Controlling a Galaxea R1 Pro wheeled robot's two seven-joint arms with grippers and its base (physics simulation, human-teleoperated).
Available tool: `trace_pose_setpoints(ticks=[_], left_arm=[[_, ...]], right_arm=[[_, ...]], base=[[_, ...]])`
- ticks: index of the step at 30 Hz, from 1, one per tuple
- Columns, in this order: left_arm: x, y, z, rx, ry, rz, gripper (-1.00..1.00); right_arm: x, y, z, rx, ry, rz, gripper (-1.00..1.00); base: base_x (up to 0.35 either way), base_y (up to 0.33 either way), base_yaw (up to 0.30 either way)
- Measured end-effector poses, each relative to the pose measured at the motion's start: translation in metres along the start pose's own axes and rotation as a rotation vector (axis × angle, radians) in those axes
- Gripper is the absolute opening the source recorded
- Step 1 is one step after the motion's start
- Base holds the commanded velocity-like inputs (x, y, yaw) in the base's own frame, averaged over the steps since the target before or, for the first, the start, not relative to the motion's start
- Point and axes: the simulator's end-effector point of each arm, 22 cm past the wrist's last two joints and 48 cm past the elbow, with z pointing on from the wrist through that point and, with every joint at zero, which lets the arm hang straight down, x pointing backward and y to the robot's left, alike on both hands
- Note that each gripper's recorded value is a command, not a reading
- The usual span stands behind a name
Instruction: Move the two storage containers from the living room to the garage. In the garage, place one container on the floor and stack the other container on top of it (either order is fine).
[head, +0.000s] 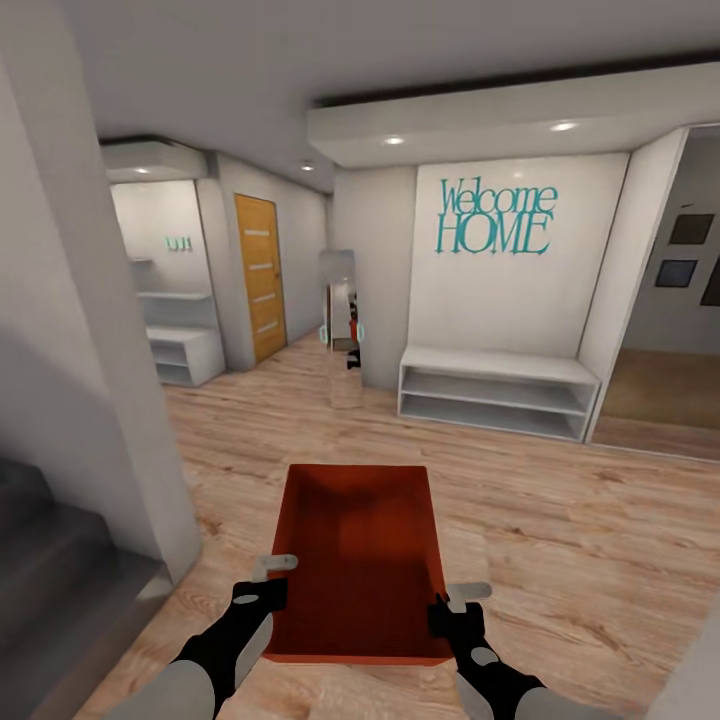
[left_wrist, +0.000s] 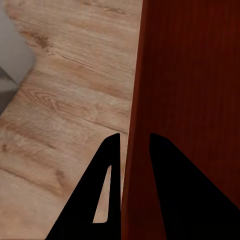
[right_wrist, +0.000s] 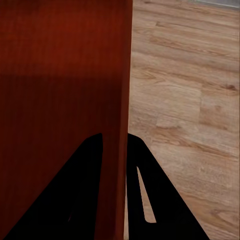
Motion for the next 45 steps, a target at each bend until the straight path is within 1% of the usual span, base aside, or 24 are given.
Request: trace_pose_setpoints(ticks=[24, 33, 45], left_arm=[[0.0001, -0.0003, 0.0000, 0.001, 0.000, 0.000, -1.00], [0.0001, -0.0001, 0.0000, 0.000, 0.000, 0.000, -1.00], [0.0001, -0.0004, -0.0001, 0.001, 0.000, -0.001, -1.00]], right_arm=[[0.0001, -0.0002, 0.0001, -0.002, 0.000, 0.001, -1.00], [0.0000, -0.0001, 0.0001, -0.001, 0.000, 0.001, -1.00], [0.0000, -0.0003, 0.0001, -0.002, 0.000, 0.001, -1.00]], base=[[0.321, 0.000, 0.001], [0.321, 0.000, 0.130], [0.321, 0.000, 0.011]])
